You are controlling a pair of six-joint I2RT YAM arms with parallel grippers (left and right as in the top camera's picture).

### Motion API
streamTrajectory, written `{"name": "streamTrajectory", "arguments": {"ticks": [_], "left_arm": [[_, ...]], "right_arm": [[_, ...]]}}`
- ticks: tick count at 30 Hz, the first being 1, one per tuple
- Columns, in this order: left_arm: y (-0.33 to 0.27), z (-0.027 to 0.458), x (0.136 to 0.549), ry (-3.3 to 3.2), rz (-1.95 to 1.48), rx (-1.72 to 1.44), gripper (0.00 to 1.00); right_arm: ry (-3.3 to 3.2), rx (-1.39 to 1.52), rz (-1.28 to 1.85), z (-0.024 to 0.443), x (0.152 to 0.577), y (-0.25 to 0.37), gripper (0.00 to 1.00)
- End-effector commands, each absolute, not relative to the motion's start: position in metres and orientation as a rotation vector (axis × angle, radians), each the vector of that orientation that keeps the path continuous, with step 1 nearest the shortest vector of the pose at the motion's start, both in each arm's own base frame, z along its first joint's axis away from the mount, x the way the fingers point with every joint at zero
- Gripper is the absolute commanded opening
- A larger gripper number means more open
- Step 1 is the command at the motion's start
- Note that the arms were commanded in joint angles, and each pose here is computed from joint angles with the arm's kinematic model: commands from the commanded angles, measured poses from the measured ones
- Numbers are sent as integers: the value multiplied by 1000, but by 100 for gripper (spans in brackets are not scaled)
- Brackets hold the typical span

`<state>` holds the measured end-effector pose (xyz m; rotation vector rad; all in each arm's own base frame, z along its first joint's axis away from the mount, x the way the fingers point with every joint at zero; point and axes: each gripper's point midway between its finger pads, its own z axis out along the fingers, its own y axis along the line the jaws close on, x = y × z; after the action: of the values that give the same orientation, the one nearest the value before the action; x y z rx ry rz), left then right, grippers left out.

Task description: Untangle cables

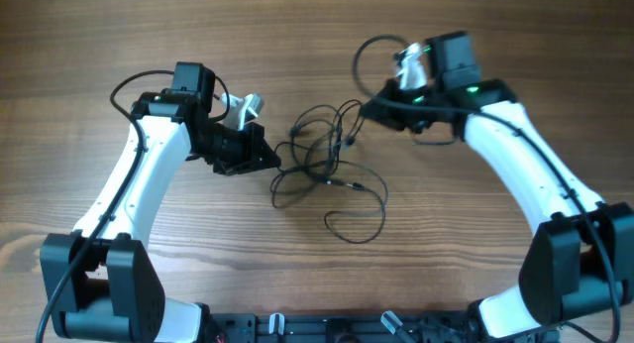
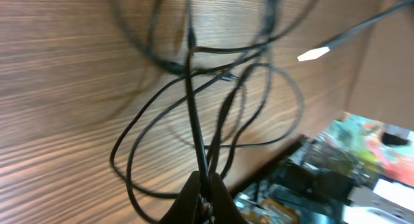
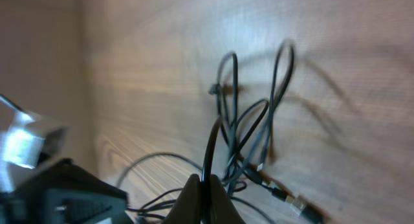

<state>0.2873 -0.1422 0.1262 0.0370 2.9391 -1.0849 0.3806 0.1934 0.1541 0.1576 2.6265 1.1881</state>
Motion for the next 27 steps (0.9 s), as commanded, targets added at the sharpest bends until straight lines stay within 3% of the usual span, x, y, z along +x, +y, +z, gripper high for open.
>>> {"name": "streamTrajectory", "arguments": {"ticks": [1,3,8,14,16,17,18,21,27], "left_arm": [[-133,115,287,2980,-971,48,4],[-133,115,287,2980,-972,48,4],[-134,116,287,2977,-979,49,4],[-156,136,294,2852,-1219,96,4],[-168,150,301,2749,-1345,141,4],[-173,157,304,2701,-1400,164,4],[-179,165,305,2650,-1465,187,4],[-190,186,306,2530,-1623,240,4],[-191,188,307,2514,-1635,249,4]], "right_arm": [[2448,26,1489,189,388,194,5],[2371,-32,1544,203,393,193,10],[2515,82,1241,164,399,169,62],[2794,-188,980,118,340,173,66],[2831,-336,1031,118,315,193,76],[2847,-392,1062,119,303,205,91],[2853,-431,1068,119,296,214,97],[2835,-561,1080,120,282,239,92],[2699,-767,1090,126,276,277,73]]}}
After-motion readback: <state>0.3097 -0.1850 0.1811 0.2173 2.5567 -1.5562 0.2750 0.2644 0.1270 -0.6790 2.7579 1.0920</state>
